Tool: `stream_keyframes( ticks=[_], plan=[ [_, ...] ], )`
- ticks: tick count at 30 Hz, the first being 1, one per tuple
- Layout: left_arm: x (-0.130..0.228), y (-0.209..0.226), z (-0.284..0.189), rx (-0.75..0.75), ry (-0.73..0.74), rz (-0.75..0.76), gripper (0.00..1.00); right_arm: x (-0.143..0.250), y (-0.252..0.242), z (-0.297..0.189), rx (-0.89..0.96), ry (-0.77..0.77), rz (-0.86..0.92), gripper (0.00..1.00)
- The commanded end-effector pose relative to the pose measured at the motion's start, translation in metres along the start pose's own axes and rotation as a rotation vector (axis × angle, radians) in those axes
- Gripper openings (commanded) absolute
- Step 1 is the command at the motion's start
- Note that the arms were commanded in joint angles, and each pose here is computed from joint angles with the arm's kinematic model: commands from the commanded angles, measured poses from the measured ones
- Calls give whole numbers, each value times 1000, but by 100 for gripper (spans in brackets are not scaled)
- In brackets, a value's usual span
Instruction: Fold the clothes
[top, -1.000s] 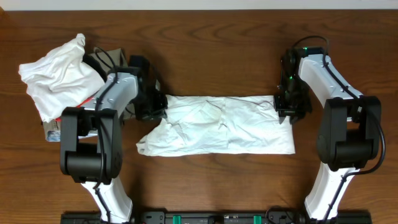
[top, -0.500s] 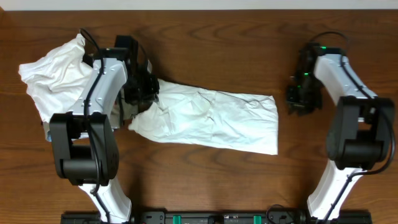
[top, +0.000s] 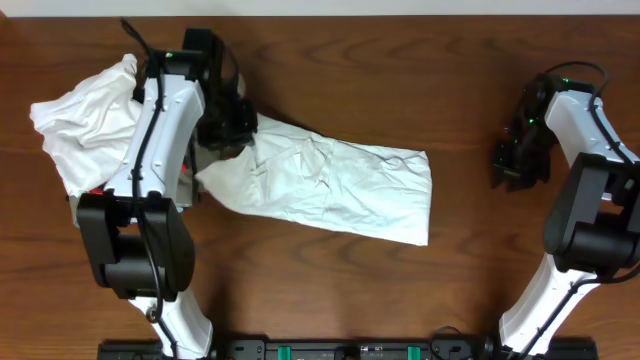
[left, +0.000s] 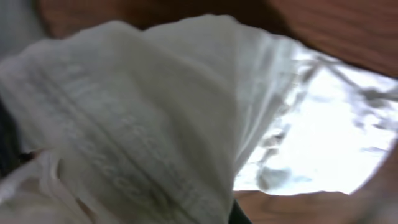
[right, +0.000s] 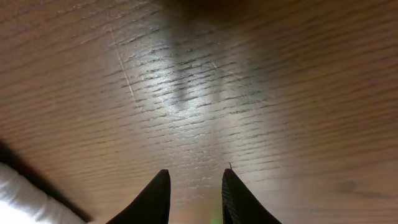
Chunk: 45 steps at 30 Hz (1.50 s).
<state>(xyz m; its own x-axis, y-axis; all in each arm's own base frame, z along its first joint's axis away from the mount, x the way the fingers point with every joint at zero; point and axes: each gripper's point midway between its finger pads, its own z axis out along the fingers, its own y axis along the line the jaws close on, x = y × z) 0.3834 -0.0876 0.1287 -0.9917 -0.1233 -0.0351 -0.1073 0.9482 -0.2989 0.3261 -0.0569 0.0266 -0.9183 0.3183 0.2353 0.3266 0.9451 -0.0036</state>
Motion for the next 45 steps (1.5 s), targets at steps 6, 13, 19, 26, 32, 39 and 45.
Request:
stream_keyframes(
  ticks=[6, 13, 19, 26, 32, 39, 45],
  plan=[
    [12, -74, -19, 82, -43, 37, 6, 2, 7, -3, 0, -2, -26, 27],
    [49, -130, -3, 96, 9, 115, 6, 2, 7, -3, 0, -2, -26, 27],
    [77, -183, 8, 130, 3, 182, 6, 3, 8, -2, 0, -1, -28, 27],
    [103, -225, 29, 84, -65, 292, 9, 3, 11, -2, 2, -1, -38, 27],
    [125, -245, 55, 63, -45, 367, 44, 6, 17, -3, -30, 10, -60, 26],
    [132, -254, 63, 69, -43, 442, 44, 7, 20, -3, -48, 15, -69, 27],
    [102, -204, 50, -98, -89, 393, 33, 11, 49, -6, -210, 19, -201, 27]
  ],
)
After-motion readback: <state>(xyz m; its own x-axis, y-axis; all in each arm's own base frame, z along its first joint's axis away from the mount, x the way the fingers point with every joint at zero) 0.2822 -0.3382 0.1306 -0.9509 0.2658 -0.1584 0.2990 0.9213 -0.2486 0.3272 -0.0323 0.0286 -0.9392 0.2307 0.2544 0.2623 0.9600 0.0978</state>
